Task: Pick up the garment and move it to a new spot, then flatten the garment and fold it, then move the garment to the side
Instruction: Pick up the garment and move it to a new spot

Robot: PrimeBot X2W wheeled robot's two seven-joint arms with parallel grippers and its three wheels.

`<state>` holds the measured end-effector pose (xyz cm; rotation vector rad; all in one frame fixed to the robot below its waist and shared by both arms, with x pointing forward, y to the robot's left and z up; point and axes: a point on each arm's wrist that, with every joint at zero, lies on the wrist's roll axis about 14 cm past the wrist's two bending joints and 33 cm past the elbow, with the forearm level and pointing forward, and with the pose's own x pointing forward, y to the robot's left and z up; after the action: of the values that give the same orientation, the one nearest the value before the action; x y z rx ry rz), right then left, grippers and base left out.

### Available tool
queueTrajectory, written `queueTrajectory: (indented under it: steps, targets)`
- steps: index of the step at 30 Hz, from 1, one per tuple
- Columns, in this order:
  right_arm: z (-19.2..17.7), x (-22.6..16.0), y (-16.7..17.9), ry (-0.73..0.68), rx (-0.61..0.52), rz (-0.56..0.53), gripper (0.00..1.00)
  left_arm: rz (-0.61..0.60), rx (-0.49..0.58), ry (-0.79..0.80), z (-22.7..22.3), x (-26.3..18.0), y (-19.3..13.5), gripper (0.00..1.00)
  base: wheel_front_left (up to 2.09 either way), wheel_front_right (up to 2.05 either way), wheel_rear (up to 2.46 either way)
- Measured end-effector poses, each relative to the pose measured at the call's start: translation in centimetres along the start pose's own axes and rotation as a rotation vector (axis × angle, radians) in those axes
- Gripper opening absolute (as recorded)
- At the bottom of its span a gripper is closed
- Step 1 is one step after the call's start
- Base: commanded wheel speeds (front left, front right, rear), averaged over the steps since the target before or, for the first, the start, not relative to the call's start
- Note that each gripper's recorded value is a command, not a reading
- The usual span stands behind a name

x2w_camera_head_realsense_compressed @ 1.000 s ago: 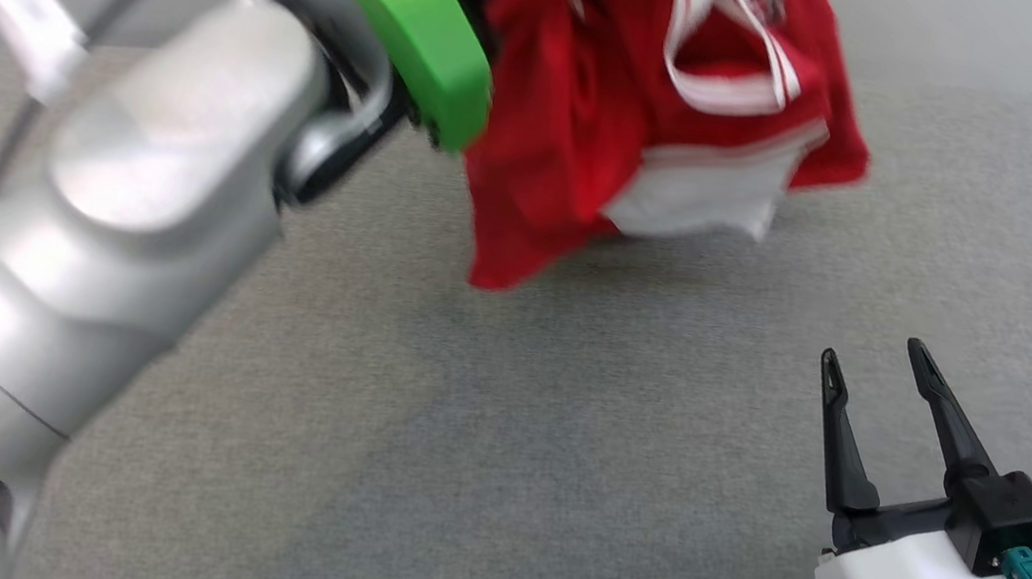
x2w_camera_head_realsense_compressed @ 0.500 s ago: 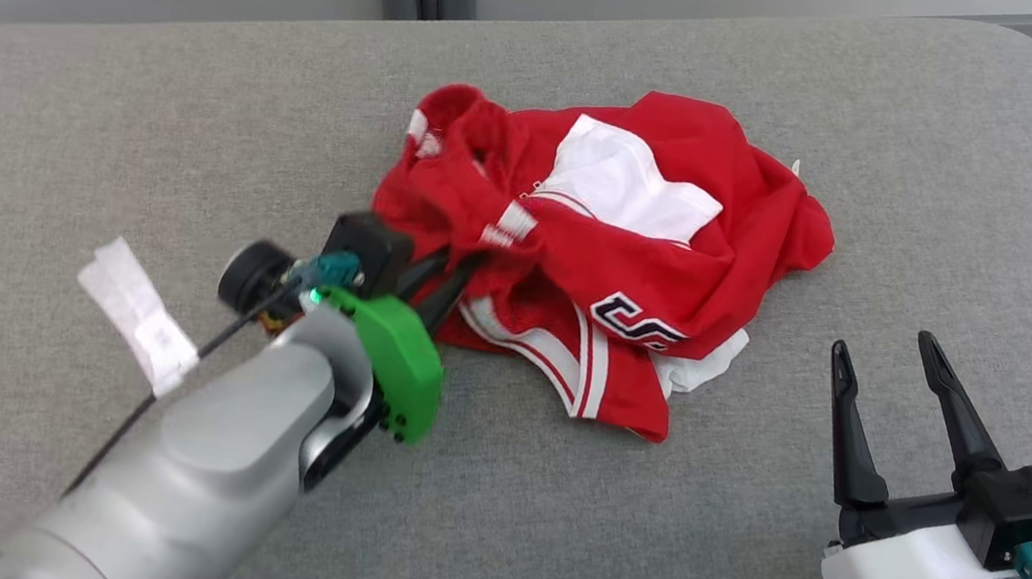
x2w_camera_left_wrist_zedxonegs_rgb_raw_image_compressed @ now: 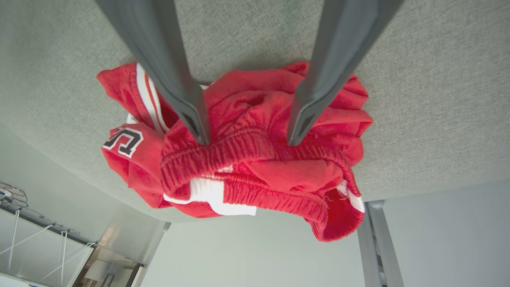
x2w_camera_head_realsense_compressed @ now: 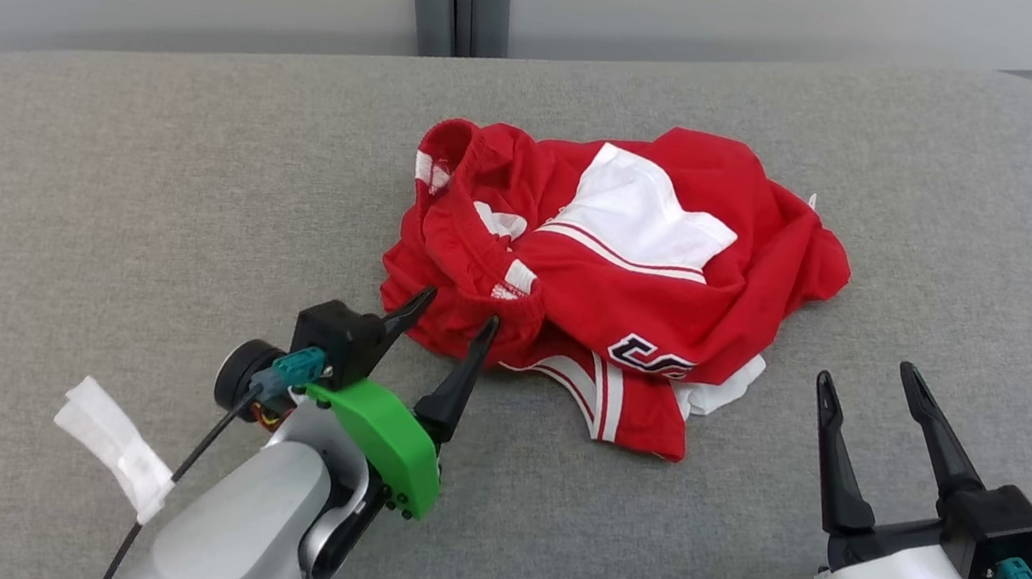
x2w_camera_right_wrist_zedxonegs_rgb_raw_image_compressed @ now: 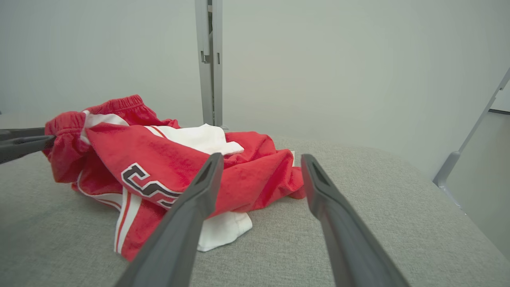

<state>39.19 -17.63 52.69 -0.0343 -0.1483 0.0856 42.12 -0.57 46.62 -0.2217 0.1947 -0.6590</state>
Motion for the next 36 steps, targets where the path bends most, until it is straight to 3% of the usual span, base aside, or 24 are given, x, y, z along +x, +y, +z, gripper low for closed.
queueTrajectory:
  steps: [6,23,36]
  targets:
    - [0.5,-0.8,0.6,-0.009,0.004,0.014,1.00,0.074,0.020,-0.100,1.7,-2.9,0.8,1.00,0.00,0.00,0.00]
    - [0.9,-2.5,1.2,-0.014,0.035,0.024,1.00,0.429,-0.015,-0.272,2.6,-13.4,5.7,1.00,0.00,0.00,0.00]
    - [0.1,-2.9,1.5,0.008,0.065,0.026,1.00,0.462,-0.020,-0.253,1.5,-14.7,5.8,1.00,0.00,0.00,0.00]
